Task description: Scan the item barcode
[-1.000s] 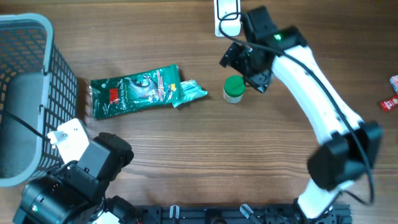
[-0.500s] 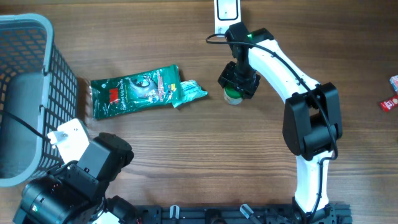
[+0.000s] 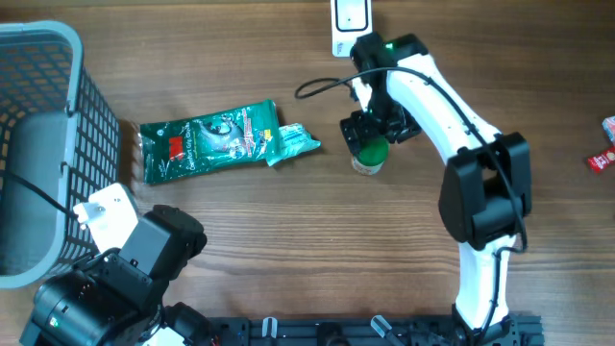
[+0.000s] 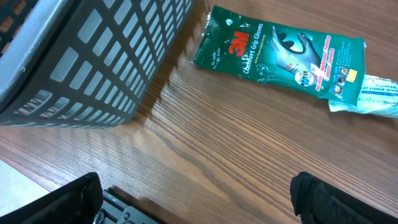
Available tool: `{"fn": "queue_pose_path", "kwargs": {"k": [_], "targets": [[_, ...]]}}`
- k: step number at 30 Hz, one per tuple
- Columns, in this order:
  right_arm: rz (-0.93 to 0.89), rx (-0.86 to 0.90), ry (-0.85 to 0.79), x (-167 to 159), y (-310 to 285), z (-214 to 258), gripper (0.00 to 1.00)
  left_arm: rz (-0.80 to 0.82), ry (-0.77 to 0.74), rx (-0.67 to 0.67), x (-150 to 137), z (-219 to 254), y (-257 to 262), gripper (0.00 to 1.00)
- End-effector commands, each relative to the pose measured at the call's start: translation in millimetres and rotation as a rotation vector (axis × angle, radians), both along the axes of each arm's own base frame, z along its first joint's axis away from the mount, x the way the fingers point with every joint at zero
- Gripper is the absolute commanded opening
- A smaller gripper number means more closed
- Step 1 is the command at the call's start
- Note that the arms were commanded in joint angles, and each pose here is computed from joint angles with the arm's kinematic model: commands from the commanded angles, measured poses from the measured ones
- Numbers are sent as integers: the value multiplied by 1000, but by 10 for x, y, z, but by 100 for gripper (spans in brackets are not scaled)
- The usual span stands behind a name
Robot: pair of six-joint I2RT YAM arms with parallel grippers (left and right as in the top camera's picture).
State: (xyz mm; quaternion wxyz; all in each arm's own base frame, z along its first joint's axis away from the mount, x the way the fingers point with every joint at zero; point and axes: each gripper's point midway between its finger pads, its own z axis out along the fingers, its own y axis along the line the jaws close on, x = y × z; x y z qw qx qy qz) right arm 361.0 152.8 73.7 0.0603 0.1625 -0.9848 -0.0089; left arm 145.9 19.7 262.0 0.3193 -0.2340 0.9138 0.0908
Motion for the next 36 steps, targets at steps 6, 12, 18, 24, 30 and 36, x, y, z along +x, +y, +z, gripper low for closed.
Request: {"fn": "queue_pose_path", "kwargs": {"k": [6, 12, 18, 24, 30, 36], "targets": [[-954, -51, -76, -134, -86, 714, 100, 29, -15, 2, 3, 14, 36, 100], [-1455, -65, -84, -35, -57, 487, 100, 29, -15, 2, 3, 14, 36, 100], [-1467, -51, -31, -93, 10, 24, 99, 29, -15, 2, 3, 14, 36, 100], [-1466, -48, -28, -144, -2, -302, 86, 29, -15, 2, 4, 14, 35, 100], [-1137, -1, -34, -140, 27, -288, 59, 29, -15, 2, 4, 14, 35, 100], [76, 288, -64, -145, 374, 47, 72, 29, -15, 2, 4, 14, 35, 100]]}}
